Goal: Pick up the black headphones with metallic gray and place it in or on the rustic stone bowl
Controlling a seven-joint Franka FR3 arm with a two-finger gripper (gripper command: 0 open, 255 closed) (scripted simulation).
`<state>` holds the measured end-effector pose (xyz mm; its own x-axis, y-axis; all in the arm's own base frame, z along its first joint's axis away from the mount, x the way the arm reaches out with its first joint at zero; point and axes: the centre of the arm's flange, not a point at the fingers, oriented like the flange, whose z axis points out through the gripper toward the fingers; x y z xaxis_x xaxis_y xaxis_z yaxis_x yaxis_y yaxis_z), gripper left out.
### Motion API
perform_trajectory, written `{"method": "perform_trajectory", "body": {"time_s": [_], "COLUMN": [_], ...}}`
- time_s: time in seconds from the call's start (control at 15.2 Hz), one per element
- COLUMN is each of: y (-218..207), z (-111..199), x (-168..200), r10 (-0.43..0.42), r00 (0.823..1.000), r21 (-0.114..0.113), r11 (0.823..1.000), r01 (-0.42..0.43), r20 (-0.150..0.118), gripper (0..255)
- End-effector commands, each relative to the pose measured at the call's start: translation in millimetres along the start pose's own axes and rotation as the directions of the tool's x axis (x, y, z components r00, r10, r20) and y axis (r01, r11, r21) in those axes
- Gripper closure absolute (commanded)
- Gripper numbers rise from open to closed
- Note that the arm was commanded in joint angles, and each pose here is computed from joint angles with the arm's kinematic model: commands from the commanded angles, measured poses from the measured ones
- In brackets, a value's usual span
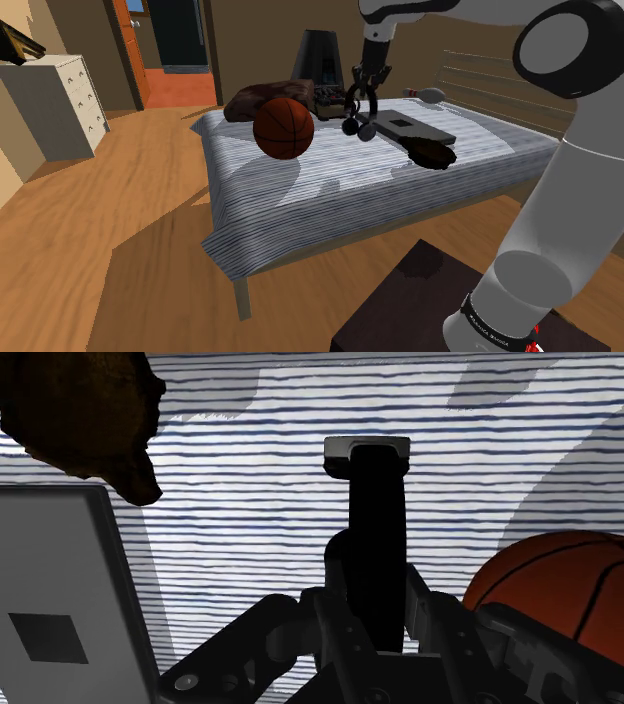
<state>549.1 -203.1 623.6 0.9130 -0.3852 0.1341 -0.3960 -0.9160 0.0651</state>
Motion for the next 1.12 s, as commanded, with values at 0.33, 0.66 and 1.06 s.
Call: {"method": "perform_trajectory", "body": {"time_s": [0.33,0.66,1.06], "y": [2.7,28.7,103.7], "z": [-35.8,-55.7,-71.2], "x": [5.0,0.3,-19.7], "r10": [0.0,0.0,0.0], "r00": [1.0,1.0,1.0], "r21": [0.0,0.0,0.0], "r11": [1.0,1.0,1.0], "r01": [0.0,0.0,0.0], "r20": [0.0,0.0,0.0], "gripper": [255,255,255]}}
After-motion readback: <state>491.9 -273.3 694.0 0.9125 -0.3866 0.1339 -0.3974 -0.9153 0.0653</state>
